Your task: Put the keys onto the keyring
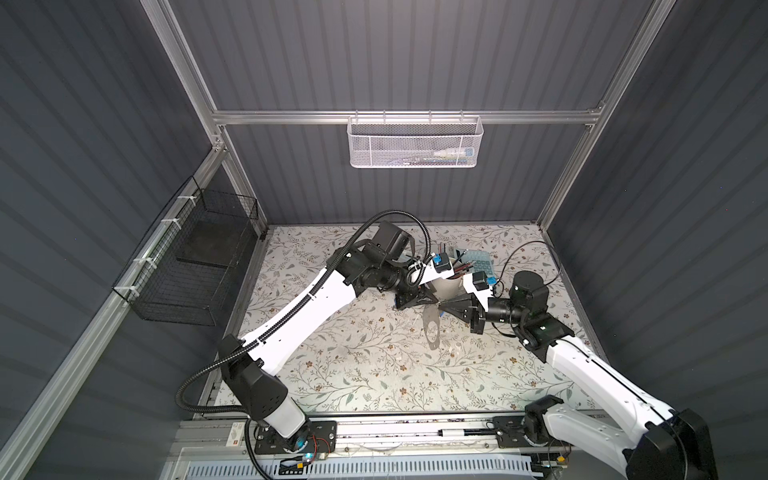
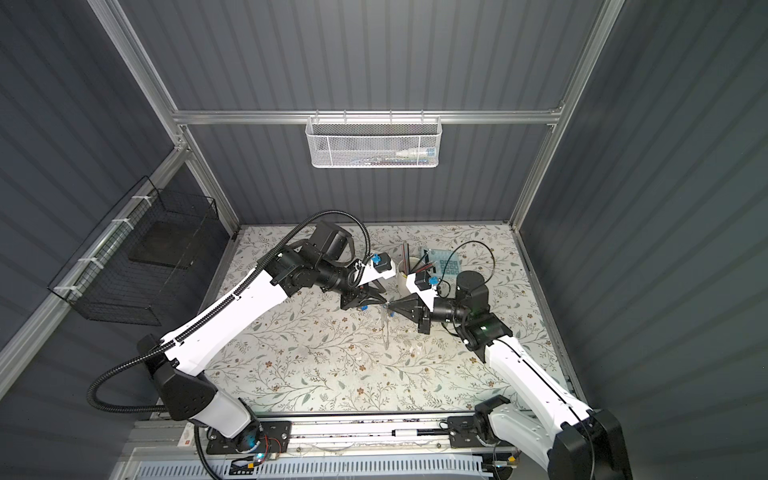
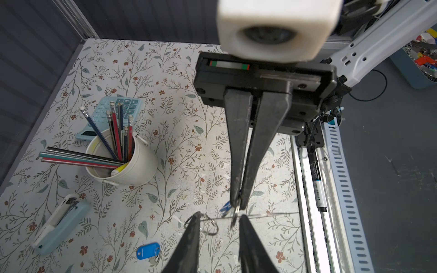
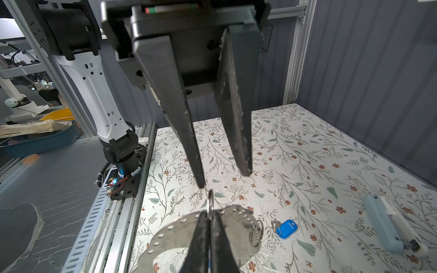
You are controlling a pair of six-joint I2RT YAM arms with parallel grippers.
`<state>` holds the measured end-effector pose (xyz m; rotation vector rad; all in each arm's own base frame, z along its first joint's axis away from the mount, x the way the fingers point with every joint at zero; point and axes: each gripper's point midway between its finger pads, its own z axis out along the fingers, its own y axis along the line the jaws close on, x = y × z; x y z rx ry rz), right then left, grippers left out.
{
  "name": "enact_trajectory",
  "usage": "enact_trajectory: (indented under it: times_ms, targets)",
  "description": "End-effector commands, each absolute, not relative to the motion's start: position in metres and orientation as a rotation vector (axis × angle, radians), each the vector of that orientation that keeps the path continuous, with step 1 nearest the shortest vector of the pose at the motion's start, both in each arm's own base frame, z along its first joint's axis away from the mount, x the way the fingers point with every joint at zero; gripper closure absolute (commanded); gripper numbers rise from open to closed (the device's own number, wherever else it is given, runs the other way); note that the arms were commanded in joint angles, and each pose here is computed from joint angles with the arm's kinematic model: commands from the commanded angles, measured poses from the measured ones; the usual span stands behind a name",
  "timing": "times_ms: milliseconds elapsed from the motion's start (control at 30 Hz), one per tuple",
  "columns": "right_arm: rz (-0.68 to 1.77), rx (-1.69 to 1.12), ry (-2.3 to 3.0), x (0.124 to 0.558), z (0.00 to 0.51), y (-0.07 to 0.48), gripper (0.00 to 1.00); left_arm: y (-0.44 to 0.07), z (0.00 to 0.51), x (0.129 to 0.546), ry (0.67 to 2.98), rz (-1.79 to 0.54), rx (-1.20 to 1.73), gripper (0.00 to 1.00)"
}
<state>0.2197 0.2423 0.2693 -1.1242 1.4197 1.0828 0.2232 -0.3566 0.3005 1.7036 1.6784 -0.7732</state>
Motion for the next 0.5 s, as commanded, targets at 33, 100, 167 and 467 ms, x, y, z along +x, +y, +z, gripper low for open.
enact_trajectory:
  times_ms: [33,100,167,467]
  targets:
    - [1.09,-1.14,1.354,0.2166,0.2873,0.2451,1.0,-0.3579,0.2975,0.2205,1.684,-0.758,1.748,0.73]
    - [1.092,-1.14,1.354,0.2164,0.2873,0.2452,1.0,-0.3586,0.2953,0.2206,1.692,-0.757,1.754,0.74]
    - [1.091,-1.139,1.356,0.2171,0.2867,0.2453,1.0,-0.3593,0.2934,0.2195,1.695,-0.759,1.763,0.74]
    - [1.093,-1.134,1.358,0.2176,0.2875,0.2453,1.0,-0.3625,0.2915,0.2139,1.678,-0.781,1.783,0.79]
